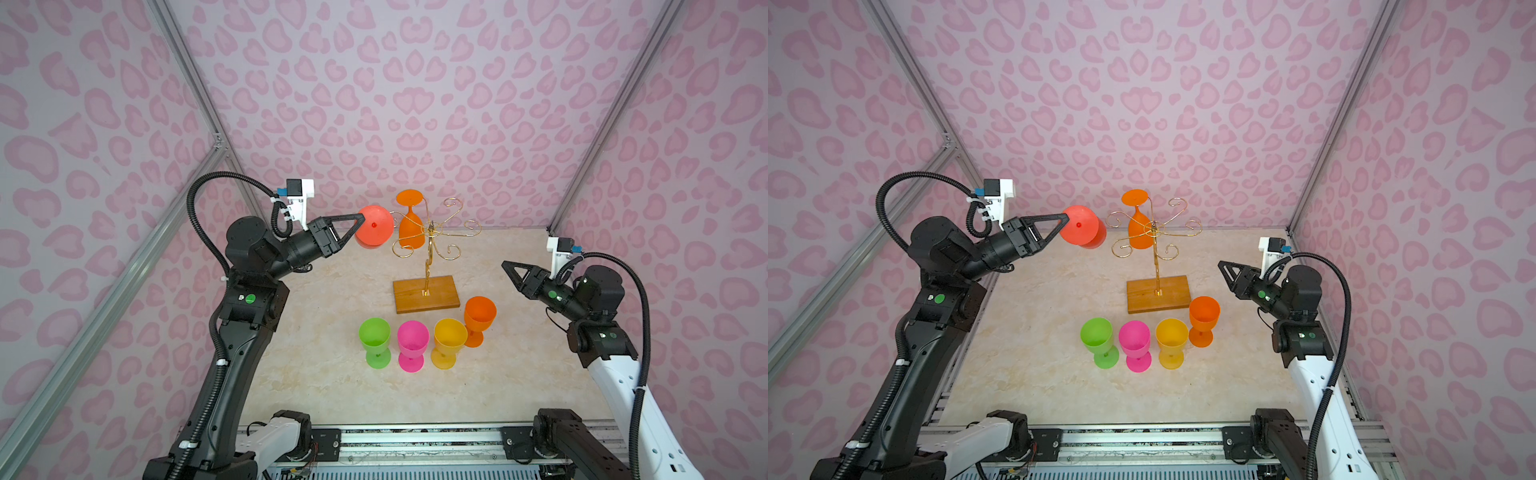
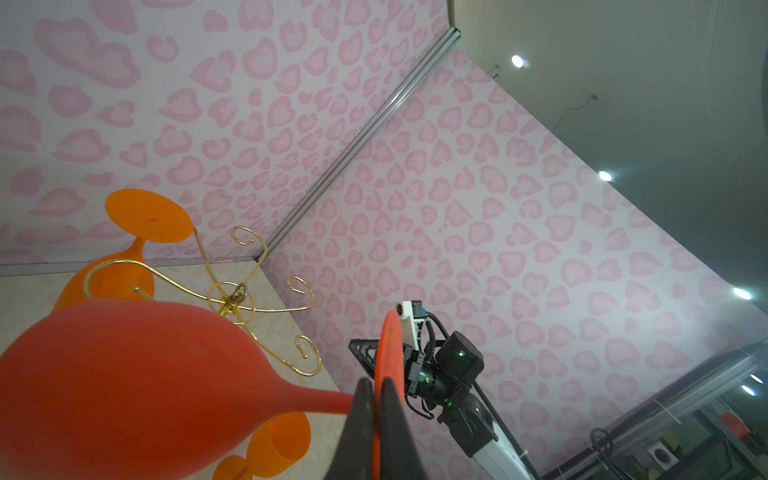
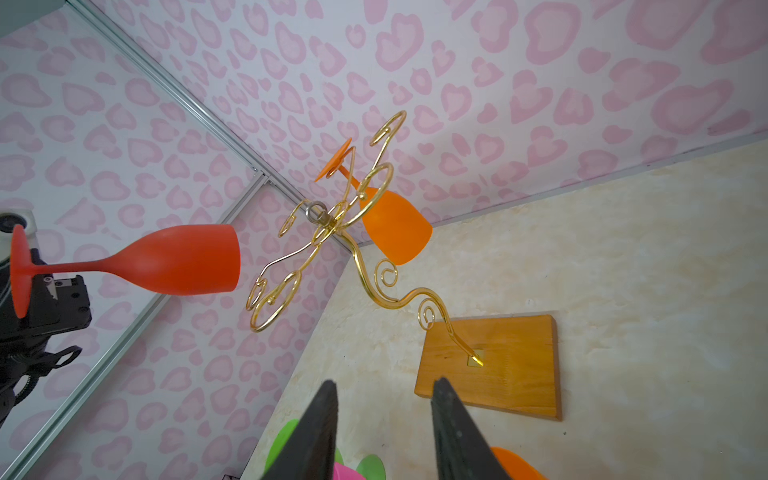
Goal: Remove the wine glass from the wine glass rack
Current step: 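Slide the red glass off its hook with the left gripper while the right gripper approaches, then close the right gripper around the red glass bowl held by the left gripper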
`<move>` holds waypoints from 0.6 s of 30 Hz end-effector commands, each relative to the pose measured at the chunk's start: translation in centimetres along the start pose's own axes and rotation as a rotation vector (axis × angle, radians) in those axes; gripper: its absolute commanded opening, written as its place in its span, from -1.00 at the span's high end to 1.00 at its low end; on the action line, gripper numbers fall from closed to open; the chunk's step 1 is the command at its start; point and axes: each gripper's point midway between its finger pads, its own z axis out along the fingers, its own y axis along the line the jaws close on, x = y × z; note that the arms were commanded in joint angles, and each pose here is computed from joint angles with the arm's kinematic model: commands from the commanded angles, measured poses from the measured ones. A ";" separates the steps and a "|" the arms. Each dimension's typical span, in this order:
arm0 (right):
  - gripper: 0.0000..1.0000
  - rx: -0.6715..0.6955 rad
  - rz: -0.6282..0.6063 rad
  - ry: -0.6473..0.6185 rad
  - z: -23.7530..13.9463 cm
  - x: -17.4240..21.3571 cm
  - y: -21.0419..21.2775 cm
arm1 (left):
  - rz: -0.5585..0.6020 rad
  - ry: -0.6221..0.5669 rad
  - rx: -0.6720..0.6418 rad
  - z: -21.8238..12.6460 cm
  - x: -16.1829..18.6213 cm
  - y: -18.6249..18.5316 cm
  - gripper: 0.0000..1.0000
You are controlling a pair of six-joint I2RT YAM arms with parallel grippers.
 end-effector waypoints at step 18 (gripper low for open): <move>0.01 -0.404 -0.086 -0.095 3.5 -2.9 9.9 | -0.133 0.049 0.480 4.5 1.1 -6.3 0.94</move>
